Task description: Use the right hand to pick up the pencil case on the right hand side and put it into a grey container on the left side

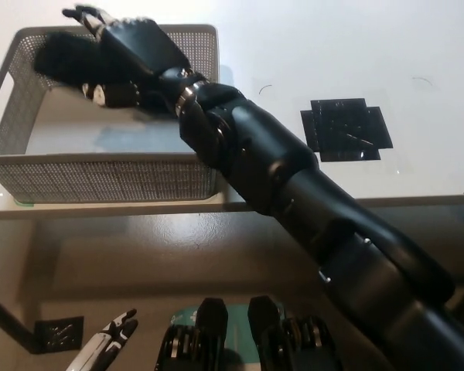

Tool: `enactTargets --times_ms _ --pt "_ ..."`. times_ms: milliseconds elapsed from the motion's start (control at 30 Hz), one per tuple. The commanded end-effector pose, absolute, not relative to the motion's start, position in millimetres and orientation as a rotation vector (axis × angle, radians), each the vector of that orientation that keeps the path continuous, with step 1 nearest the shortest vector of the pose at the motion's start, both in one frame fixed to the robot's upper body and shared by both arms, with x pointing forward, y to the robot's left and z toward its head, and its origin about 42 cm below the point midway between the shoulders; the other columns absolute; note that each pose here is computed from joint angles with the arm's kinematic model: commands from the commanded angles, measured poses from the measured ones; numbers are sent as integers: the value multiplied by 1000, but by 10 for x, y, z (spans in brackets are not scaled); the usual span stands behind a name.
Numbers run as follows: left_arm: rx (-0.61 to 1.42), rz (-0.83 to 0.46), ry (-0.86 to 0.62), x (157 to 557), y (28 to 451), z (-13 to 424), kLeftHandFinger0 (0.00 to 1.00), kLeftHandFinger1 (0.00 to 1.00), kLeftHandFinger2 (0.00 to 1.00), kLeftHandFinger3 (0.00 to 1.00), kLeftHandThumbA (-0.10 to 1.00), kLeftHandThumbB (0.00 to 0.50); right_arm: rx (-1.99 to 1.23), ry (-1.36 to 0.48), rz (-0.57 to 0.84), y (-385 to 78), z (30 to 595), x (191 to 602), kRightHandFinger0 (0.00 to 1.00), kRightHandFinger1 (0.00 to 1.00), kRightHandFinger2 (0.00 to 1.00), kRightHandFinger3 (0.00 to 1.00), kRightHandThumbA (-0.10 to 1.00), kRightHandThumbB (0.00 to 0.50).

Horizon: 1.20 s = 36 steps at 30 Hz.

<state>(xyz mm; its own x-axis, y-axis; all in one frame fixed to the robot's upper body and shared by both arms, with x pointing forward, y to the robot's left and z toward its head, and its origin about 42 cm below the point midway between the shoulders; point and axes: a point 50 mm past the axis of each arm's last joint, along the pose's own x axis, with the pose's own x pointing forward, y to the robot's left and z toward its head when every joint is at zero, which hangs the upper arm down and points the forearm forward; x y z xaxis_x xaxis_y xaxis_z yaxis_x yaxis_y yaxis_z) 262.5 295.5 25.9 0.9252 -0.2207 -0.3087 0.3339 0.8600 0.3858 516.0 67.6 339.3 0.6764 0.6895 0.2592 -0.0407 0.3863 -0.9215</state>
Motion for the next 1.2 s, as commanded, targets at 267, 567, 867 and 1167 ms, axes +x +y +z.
enactTargets --times_ms 267,567,867,1167 --pt "525 -315 245 2731 3038 410 1000 1000 1000 1000 1000 390 -1027 -605 629 446 3683 5230 1000 1000 1000 1000 1000 500" --pt "580 -339 215 2735 3056 405 1000 1000 1000 1000 1000 361 -889 -718 576 92 3811 5052 1000 1000 1000 1000 1000 480" --pt "545 -378 211 2717 3124 364 1000 1000 1000 1000 1000 256 -765 -777 465 -787 3858 4878 1000 1000 1000 1000 1000 464" --pt "532 -369 247 2658 3132 298 1000 1000 1000 1000 1000 234 -591 -673 346 -1700 3689 4619 1000 1000 1000 1000 1000 472"
